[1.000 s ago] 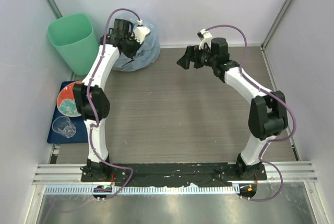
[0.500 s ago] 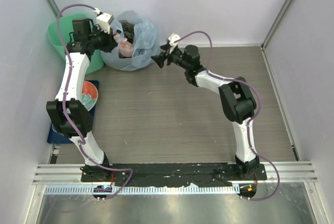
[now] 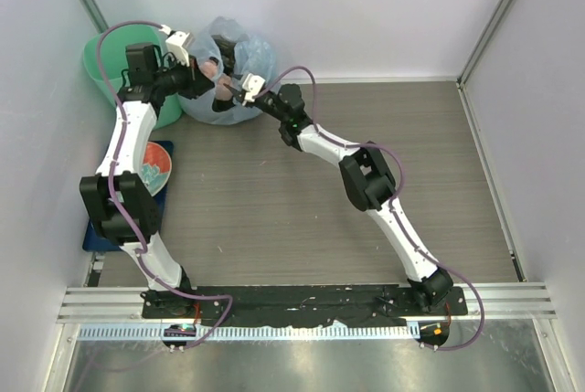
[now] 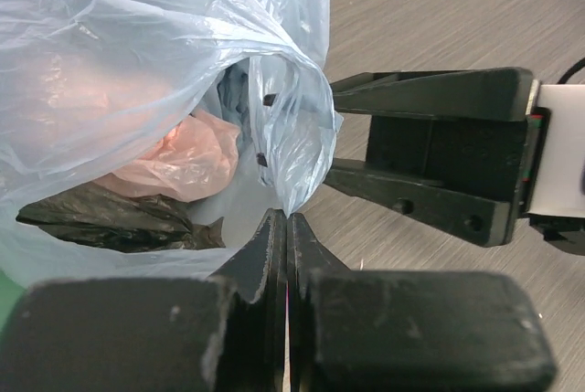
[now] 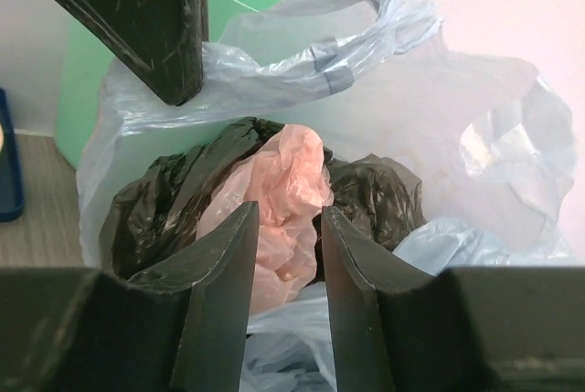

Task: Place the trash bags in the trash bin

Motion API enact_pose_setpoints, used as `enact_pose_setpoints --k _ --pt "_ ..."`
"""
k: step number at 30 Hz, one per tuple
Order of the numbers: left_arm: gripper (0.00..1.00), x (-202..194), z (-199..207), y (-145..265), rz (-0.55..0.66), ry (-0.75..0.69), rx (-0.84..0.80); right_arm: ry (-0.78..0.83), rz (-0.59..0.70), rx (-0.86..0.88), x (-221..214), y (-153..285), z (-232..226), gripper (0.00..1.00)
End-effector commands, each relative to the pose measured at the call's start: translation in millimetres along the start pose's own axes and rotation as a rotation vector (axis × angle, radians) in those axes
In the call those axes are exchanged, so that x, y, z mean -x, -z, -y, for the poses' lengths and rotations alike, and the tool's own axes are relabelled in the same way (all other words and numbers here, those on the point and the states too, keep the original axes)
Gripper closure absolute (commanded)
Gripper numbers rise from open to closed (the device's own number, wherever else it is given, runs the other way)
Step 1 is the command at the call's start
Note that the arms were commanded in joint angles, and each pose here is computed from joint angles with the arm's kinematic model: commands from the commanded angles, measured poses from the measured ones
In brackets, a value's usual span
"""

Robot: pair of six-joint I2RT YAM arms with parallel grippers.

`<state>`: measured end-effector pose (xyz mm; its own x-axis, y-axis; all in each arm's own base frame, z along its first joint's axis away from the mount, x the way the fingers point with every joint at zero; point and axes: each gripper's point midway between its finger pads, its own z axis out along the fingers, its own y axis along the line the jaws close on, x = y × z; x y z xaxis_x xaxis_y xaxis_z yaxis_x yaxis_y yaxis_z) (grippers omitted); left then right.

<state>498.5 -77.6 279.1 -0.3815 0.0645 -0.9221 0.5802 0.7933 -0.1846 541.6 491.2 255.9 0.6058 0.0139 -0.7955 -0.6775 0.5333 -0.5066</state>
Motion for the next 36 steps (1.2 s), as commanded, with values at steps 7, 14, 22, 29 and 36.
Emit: enact_pose_setpoints --k 7,14,22,29,36 --pt "1.0 12 -13 15 0.085 0.008 -0.023 0.067 -0.01 0.084 -8 -20 -32 0.47" --pt "1.0 4 -21 21 0.073 0.02 -0.017 0.08 -0.078 0.081 -38 -24 -45 0.46" --pt "1.0 -6 -21 18 0.053 0.047 -0.036 0.102 -0.068 -0.071 -35 -27 -23 0.71" --pt "1.0 -12 -26 16 0.049 0.067 -0.012 0.112 -0.002 -0.206 0 -31 11 0.99" --pt "1.0 -20 -48 10 0.041 0.124 0.092 0.022 0.179 -0.295 81 -34 48 0.99"
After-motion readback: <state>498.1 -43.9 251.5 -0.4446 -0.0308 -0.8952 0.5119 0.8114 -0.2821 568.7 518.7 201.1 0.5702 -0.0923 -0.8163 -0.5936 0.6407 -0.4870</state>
